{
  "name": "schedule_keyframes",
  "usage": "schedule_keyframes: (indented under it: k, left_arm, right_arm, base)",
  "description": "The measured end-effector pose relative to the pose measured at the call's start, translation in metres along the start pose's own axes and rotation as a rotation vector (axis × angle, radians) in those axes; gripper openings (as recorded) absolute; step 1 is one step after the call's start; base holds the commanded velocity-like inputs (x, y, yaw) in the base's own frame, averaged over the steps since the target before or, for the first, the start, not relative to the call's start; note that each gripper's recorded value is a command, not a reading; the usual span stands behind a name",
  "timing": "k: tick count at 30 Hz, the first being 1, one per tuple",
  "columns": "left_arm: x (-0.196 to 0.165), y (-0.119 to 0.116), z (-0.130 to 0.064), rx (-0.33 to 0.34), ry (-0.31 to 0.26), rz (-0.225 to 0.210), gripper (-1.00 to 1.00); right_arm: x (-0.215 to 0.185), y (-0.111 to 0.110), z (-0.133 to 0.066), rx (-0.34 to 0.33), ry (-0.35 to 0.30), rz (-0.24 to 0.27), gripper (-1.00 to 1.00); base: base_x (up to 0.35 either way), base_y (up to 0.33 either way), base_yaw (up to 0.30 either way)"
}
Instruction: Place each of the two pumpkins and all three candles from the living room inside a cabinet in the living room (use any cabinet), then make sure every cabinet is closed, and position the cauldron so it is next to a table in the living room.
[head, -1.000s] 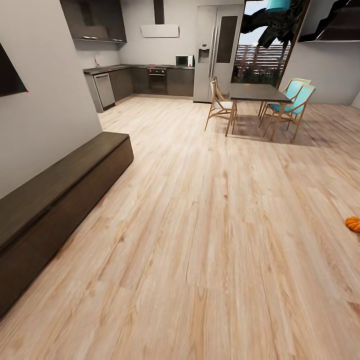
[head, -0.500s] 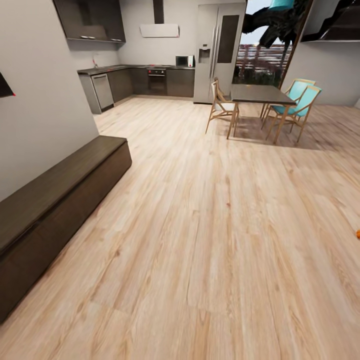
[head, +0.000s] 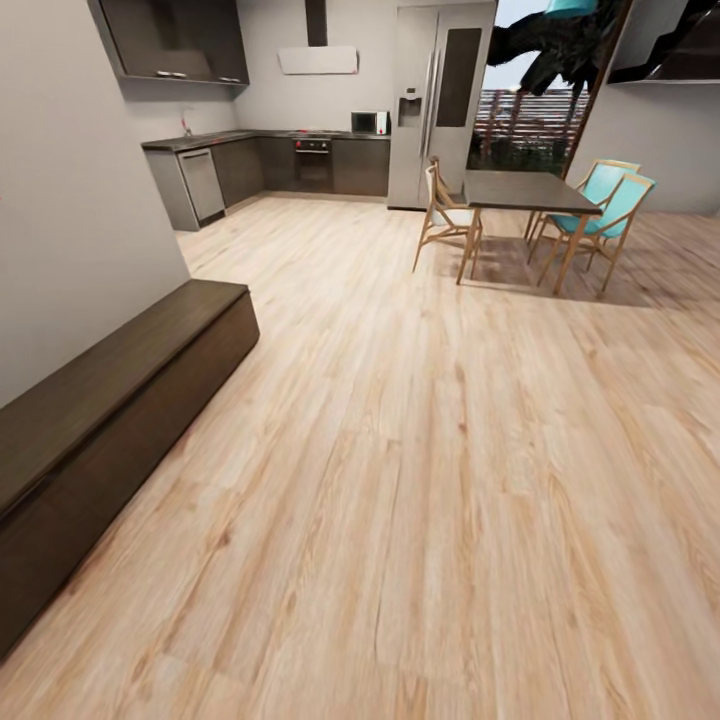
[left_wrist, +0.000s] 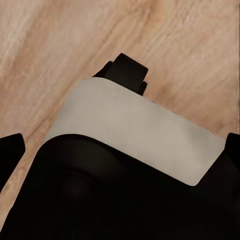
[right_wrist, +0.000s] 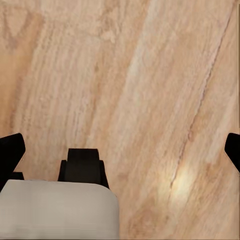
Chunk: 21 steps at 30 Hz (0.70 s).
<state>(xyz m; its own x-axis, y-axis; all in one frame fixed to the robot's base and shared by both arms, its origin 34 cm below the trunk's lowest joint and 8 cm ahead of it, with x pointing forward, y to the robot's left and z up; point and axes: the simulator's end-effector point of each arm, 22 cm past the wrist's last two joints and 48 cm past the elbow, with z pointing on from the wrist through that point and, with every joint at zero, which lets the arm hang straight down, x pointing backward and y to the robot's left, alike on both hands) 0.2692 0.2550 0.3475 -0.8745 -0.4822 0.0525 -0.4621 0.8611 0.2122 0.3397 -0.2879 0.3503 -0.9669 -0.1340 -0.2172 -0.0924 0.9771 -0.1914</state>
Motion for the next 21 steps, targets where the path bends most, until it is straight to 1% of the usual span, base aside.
schedule_keyframes:
  k: [21]
  left_arm:
    - [-0.0001, 0.0001, 0.0000, 0.000, 0.000, 0.002, 1.00]
  right_arm:
    - [0.0026, 0.0036, -0.0008, -0.004, 0.007, 0.003, 1.00]
  base:
    - [0.332, 0.000, 0.000]
